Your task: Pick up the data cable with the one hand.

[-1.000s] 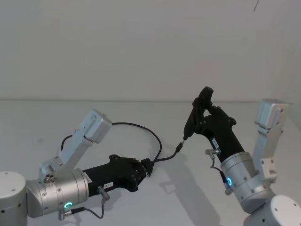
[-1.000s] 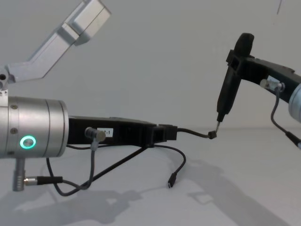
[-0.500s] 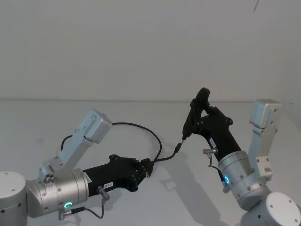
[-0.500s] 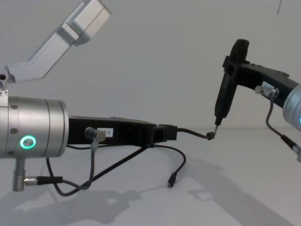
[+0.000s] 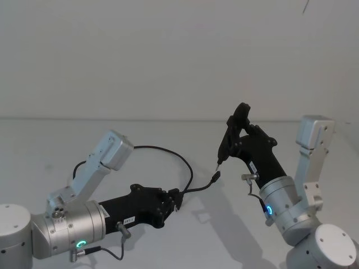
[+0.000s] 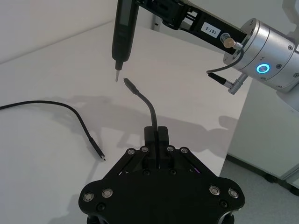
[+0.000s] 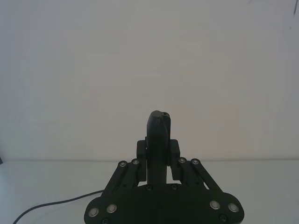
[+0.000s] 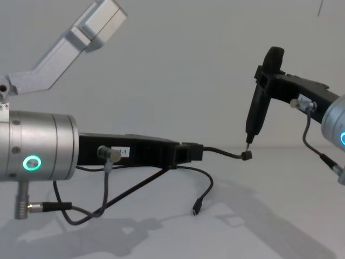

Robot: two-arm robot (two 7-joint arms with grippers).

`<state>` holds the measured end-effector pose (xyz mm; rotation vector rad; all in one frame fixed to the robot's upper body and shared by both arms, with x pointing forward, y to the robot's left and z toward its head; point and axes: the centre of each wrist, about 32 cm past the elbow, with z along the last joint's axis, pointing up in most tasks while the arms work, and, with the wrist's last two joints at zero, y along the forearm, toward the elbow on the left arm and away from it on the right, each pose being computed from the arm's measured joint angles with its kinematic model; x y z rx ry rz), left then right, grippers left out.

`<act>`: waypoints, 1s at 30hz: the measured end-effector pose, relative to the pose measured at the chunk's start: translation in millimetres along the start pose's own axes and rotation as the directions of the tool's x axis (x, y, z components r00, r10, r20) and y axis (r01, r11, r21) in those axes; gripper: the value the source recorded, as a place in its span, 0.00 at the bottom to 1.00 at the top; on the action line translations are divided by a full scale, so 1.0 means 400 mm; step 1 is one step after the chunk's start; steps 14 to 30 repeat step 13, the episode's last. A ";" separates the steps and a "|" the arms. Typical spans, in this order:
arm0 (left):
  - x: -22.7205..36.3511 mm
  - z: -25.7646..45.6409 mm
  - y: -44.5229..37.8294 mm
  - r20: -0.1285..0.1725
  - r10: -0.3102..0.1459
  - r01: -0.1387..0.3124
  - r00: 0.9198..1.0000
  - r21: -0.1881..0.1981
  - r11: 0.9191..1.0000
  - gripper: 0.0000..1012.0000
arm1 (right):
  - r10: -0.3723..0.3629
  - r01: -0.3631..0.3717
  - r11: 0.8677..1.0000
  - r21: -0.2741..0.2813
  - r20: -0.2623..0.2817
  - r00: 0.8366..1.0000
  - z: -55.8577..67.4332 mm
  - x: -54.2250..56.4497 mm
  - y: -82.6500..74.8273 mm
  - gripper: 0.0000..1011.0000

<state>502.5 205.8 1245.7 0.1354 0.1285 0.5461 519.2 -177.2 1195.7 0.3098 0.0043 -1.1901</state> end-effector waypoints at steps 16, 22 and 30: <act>0.000 0.000 0.000 0.000 0.000 0.000 1.000 0.000 1.000 0.03 | -0.009 0.010 1.000 -0.023 0.006 1.000 0.010 0.012 -0.010 0.28; 0.000 0.000 0.000 0.000 0.000 0.000 1.000 0.000 1.000 0.03 | -0.009 0.010 1.000 -0.023 0.006 1.000 0.010 0.012 -0.010 0.28; 0.000 0.000 0.000 0.000 0.000 0.000 1.000 0.000 1.000 0.03 | -0.009 0.010 1.000 -0.023 0.006 1.000 0.010 0.012 -0.010 0.28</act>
